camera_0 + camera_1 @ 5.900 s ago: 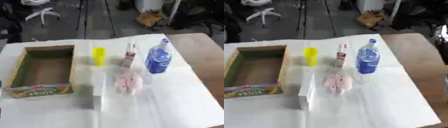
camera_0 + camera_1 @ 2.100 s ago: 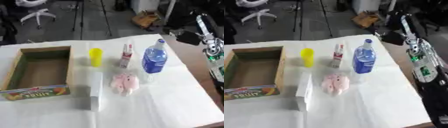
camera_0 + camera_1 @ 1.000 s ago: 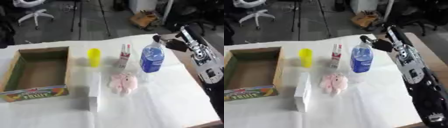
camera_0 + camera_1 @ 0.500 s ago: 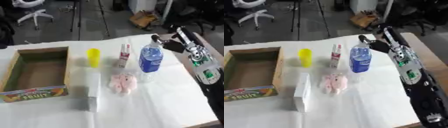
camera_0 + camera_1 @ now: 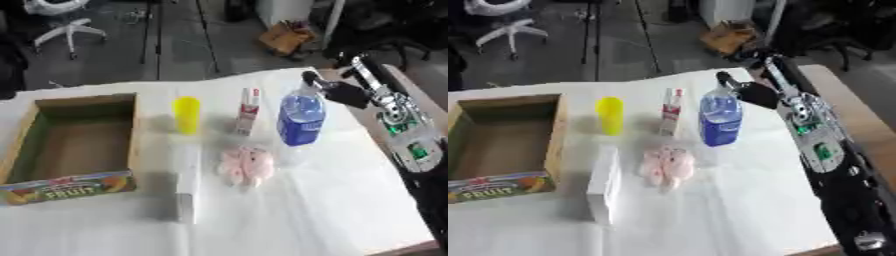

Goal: Pick up objects on the table and place them in the box.

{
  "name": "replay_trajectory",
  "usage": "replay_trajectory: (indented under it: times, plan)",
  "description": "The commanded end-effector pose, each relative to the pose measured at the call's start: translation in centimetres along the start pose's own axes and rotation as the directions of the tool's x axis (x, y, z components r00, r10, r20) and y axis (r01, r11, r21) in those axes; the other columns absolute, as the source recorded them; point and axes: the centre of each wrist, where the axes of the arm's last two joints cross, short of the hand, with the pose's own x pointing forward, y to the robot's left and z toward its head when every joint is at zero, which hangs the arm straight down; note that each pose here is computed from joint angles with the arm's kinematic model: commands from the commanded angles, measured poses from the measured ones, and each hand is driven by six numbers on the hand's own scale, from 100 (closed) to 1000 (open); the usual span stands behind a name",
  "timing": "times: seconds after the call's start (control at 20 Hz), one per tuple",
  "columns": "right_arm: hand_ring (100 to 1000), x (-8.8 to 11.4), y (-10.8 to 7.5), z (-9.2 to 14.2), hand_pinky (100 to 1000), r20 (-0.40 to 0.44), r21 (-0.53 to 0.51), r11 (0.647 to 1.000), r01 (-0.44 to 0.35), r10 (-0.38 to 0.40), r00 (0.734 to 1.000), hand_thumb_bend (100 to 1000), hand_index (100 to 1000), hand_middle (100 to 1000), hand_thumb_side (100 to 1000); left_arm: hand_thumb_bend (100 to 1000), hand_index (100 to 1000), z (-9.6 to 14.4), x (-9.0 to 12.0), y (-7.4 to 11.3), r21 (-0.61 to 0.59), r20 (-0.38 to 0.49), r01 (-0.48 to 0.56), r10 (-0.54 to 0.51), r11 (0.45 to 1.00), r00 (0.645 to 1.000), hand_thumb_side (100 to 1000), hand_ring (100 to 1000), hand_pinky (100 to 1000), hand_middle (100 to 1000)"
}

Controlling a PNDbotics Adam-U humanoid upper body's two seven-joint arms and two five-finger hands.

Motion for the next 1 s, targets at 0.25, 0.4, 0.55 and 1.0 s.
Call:
replay_trajectory:
  times: [0.25,0.4,0.55,1.0]
  plan:
    - [808,0.9,-2.7,0.0,741,0.030,-0.070,0.997,-0.028,0.030,0.999,710,864,874,649,502,840,-0.4,0.6,0.3,-0.001,0.025,0.007,-0.007,1.000,1.000,999,824,726,739]
    - [808,1.2,-2.9,0.0,741,0.034,-0.079,0.997,-0.023,0.026,0.999,710,864,874,649,501,840,-0.3,0.5,0.3,-0.002,0.024,0.005,-0.005,1.000,1.000,999,824,726,739]
    - [808,1.4,-3.0,0.0,741,0.039,-0.085,0.996,-0.020,0.023,0.999,709,865,873,649,499,840,-0.3,0.6,0.3,-0.002,0.025,0.004,-0.004,1.000,1.000,1000,824,727,739]
    - [808,1.5,-2.3,0.2,741,0.054,-0.042,0.999,-0.017,0.020,0.998,706,867,874,657,494,841,-0.4,0.6,0.2,-0.003,0.026,0.001,-0.001,1.000,1.000,1000,825,728,740]
